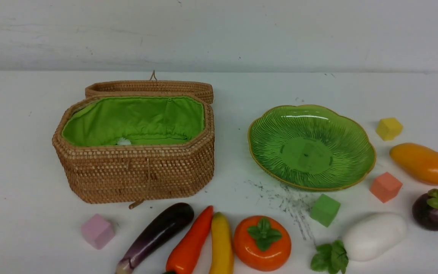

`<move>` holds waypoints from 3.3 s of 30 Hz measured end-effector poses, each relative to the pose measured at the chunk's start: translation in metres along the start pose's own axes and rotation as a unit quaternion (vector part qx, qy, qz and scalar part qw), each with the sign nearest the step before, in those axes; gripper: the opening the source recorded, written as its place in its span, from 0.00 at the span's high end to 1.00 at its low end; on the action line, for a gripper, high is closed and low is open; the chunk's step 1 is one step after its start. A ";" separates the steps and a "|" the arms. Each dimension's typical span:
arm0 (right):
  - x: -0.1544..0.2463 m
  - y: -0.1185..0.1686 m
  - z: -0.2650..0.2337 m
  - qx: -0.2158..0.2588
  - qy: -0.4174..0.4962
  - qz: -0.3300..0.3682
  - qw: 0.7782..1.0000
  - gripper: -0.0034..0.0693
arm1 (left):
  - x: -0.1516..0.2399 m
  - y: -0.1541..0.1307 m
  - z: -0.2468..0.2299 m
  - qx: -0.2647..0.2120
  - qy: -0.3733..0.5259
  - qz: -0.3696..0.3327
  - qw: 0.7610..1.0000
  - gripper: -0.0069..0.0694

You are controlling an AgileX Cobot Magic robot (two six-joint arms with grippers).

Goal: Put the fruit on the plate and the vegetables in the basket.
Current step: Use the left arm to grab an eggplant and put it into the left basket

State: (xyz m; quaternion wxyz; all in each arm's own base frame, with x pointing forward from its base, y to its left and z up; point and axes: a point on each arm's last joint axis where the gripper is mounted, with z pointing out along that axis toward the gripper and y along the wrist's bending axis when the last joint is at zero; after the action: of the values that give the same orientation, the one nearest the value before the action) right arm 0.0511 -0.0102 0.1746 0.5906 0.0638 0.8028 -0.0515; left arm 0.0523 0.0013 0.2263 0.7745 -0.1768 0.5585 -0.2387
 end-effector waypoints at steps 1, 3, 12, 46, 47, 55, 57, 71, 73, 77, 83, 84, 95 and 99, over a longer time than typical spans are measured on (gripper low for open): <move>0.000 0.000 0.000 0.000 0.000 0.000 1.000 0.62 | -0.001 0.000 0.000 0.001 -0.002 0.000 1.000 0.60; 0.000 0.000 0.000 0.000 0.000 0.000 1.000 0.62 | -0.012 -0.008 0.002 0.011 -0.015 -0.003 1.000 0.60; 0.000 0.000 0.000 0.000 0.000 0.000 1.000 0.62 | -0.093 -0.069 0.024 -0.014 0.061 0.001 0.998 0.60; 0.000 0.000 0.000 0.000 0.000 0.000 1.000 0.62 | 0.093 -0.087 0.192 -0.028 0.699 0.229 0.677 0.44; 0.000 0.000 0.000 0.000 0.000 0.000 1.000 0.62 | 0.097 -0.089 0.195 -0.024 0.700 0.239 0.672 0.41; 0.000 0.000 0.000 0.000 0.000 0.000 1.000 0.62 | 0.153 -0.076 0.216 -0.002 0.718 0.338 0.608 0.16; 0.000 0.000 0.000 0.000 0.000 0.000 1.000 0.62 | 0.168 -0.070 0.216 0.002 0.727 0.343 0.595 0.15; 0.000 0.000 0.000 0.000 0.000 0.000 1.000 0.62 | 0.201 -0.056 0.207 0.005 0.775 0.320 0.545 0.47; 0.000 0.000 0.000 0.000 0.000 0.000 1.000 0.62 | 0.191 -0.061 0.208 0.005 0.774 0.321 0.546 0.47; 0.000 0.000 0.000 0.000 0.000 0.000 1.000 0.62 | 0.146 -0.085 0.216 0.044 0.747 0.356 0.560 0.47; 0.000 0.000 0.000 0.000 0.000 0.000 1.000 0.62 | 0.063 -0.121 0.230 0.148 0.653 0.486 0.561 0.47; 0.000 0.000 0.000 0.000 0.000 0.000 1.000 0.62 | 0.052 -0.125 0.235 0.161 0.626 0.522 0.556 0.47; 0.000 0.000 0.000 0.000 0.000 0.000 1.000 0.62 | 0.064 -0.103 0.304 0.141 0.427 0.725 0.521 0.47; 0.000 0.000 0.000 0.000 0.000 0.000 1.000 0.62 | 0.101 -0.093 0.314 0.155 0.430 0.719 0.524 0.47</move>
State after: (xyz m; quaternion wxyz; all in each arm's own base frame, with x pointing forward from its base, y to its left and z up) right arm 0.0511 -0.0102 0.1746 0.5906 0.0638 0.8028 -0.0515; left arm 0.3614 -0.1301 0.2961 0.3644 0.5312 0.7161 0.2689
